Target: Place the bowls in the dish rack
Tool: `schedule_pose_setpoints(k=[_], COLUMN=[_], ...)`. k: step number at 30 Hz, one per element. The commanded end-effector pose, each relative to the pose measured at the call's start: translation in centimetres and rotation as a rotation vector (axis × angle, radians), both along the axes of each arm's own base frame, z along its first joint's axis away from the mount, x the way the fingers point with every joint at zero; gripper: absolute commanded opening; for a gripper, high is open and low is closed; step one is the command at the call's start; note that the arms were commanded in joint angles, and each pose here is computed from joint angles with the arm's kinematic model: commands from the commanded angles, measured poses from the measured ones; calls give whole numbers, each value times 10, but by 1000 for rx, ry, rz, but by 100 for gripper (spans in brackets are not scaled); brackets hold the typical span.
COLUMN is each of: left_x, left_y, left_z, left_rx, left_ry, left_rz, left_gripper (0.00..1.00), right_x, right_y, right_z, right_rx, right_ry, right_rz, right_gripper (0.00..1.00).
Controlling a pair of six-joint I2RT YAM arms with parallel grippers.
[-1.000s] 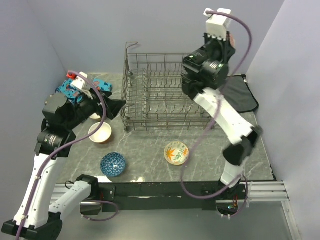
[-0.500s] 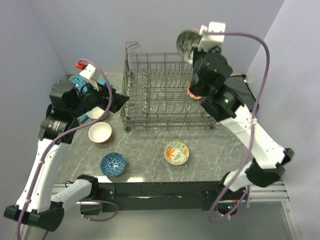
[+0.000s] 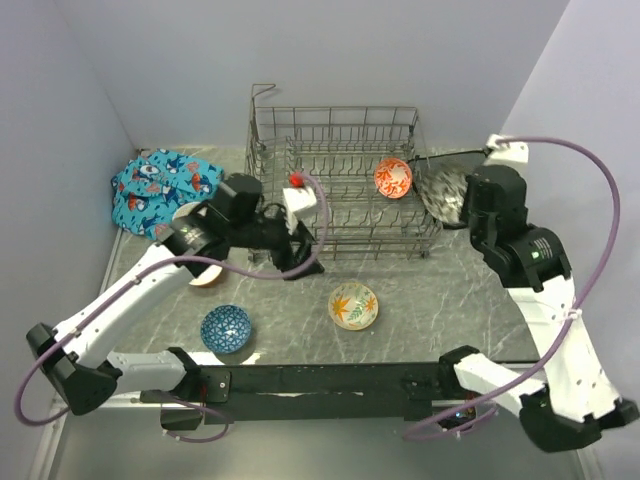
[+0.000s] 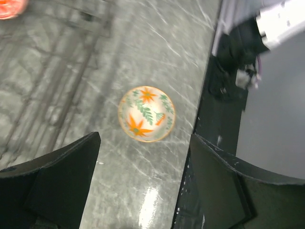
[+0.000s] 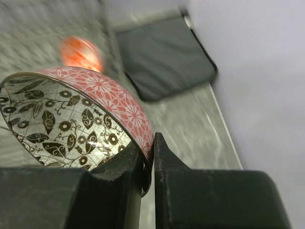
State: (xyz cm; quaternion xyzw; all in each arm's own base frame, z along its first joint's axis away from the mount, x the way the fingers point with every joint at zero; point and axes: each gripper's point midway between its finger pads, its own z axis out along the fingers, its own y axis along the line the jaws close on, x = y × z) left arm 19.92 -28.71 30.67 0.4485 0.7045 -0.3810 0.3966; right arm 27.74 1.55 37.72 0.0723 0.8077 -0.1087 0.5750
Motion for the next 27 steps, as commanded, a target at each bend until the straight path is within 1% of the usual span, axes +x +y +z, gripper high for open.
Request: schedule_pose_setpoints(k=[1,2,3,4,6,7,9,10,11,12,15,18,20,22,23,24,26,27], left_x=[-11,-12,-15,-19,-18,-23,-17,-22,-15,-12,-6,-2,0,-1,-1,-5,-6,-11], left_y=[-20,-26,-30,-39,-48,-58,-68,-78,-80,-86,-97,-105,-113,-124,-127,-132,-136,-139], left_z=[-10,-9,-11,-19,-25,-33,-41,-52,-58,-60,-86,-112,-126,-133,-133,-134,-139,-142], left_rx=[46,38,40,56,84,109,145,173,200,196,262,323,347,362,360,359,368,374], left_ry=[-95,-89,-84,-69,-95,-100,-150,-155,-182,-199,-229,-253,-245,-216,-204,-191,-127,-105], left_rz=[-90,-99,-116,-144,-154,-177,-155,-175,-142,-136,-138,-164,-163,-139,-120,-107,-25,-11], left_gripper=[83,84,84,84,84,84,85,84,84,84,82,77,75,73,71,71,69,67], right_x=[-21,-22,-25,-26,-26,-26,-22,-21,-20,-18,-25,-36,-41,-49,-50,-52,-54,-54], right_y=[-15,-2,-4,-17,-25,-29,-49,-56,-63,-67,-77,-83,-88,-99,-103,-108,-118,-120], right_z=[-57,-68,-83,-91,-113,-121,-136,-140,-143,-151,-169,-181,-185,-189,-190,-191,-193,-196], right_rx=[142,200,229,266,329,340,352,351,352,345,349,334,300,268,264,269,262,266], right_ry=[194,247,318,344,415,443,490,495,499,518,559,562,550,530,529,535,542,549], right_rz=[1,79,84,41,22,30,-17,-38,-62,-68,-104,-83,-64,-98,-113,-139,-194,-203], right_gripper=[0,0,0,0,0,0,0,0,0,0,0,0,0,0,0,0,0,0])
